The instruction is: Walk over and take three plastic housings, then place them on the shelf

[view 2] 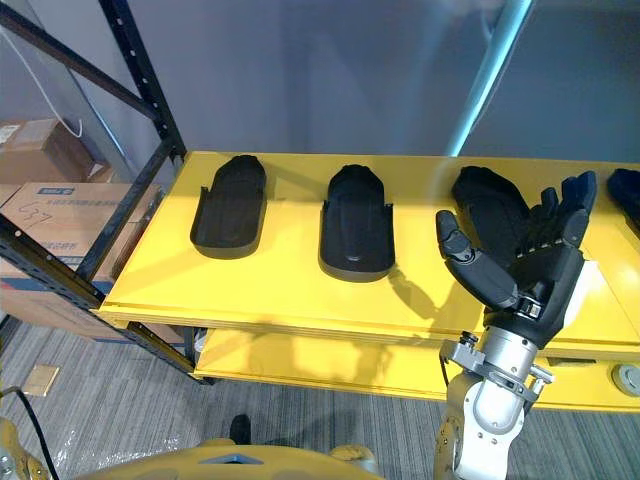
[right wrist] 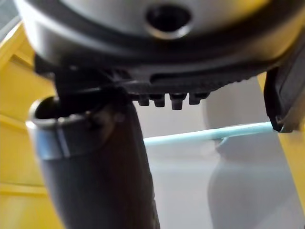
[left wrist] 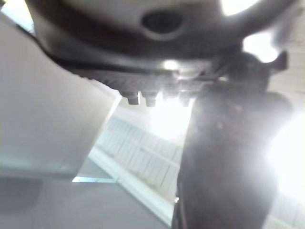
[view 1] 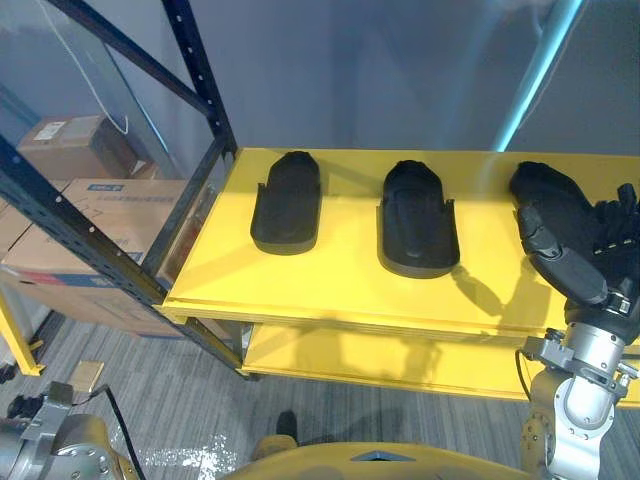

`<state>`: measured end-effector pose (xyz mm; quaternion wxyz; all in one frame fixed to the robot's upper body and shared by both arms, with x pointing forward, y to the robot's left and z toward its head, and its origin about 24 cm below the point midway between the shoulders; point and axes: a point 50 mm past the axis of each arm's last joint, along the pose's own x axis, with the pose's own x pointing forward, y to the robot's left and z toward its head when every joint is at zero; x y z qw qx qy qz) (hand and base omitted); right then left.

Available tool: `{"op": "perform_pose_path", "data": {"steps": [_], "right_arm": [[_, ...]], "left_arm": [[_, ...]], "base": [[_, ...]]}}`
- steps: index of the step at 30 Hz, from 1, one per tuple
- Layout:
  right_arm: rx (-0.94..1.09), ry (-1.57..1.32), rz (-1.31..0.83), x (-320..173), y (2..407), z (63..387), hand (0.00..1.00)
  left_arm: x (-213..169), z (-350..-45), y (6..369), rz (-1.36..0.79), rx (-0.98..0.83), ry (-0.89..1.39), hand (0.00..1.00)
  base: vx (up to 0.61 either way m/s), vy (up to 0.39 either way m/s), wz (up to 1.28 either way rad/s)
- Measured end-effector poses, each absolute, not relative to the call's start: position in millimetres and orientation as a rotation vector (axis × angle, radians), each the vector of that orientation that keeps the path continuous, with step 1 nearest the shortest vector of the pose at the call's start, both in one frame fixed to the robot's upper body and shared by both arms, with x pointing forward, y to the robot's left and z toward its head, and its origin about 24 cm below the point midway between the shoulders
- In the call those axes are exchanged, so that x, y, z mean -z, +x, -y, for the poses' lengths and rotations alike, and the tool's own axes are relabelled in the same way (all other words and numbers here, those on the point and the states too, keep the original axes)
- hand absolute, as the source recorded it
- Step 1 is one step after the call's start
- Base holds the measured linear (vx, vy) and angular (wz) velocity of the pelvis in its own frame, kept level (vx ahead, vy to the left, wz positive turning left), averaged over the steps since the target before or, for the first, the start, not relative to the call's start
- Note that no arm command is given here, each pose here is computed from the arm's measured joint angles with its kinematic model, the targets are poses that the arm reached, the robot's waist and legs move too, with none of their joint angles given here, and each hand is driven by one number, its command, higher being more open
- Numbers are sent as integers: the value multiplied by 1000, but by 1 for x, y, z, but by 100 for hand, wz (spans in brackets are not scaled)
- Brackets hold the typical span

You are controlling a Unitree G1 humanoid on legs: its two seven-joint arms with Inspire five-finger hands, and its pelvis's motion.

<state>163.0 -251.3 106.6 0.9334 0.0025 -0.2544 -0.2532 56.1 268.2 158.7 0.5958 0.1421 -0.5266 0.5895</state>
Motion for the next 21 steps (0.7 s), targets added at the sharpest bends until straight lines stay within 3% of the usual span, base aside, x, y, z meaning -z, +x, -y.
{"op": "perform_pose_path", "data": {"steps": [2,5,10,13,17,21], "right_arm": [[516,10,507,-103,164,251,100],[527,-5,459,-93,167,249,100],[589,-60,388,-79,168,250,100],[655,-126,368,-77,160,256,100],[780,-223,316,-72,137,275,100],[995,-499,207,-67,102,308,100]], "left_arm": [[-160,-270,53,1203,-1439,407,100],[-143,-286,58,969,-1508,453,100],[-48,-320,61,271,-1544,297,100],[0,-323,48,7,-1554,159,100],[26,-320,27,-136,-1536,59,100],[54,-314,7,-244,-1607,-120,100]], "base": [[-13,-13,7],[-8,-8,3],[-2,-2,-9],[10,-3,-31],[68,10,-45],[15,16,-47]]}}
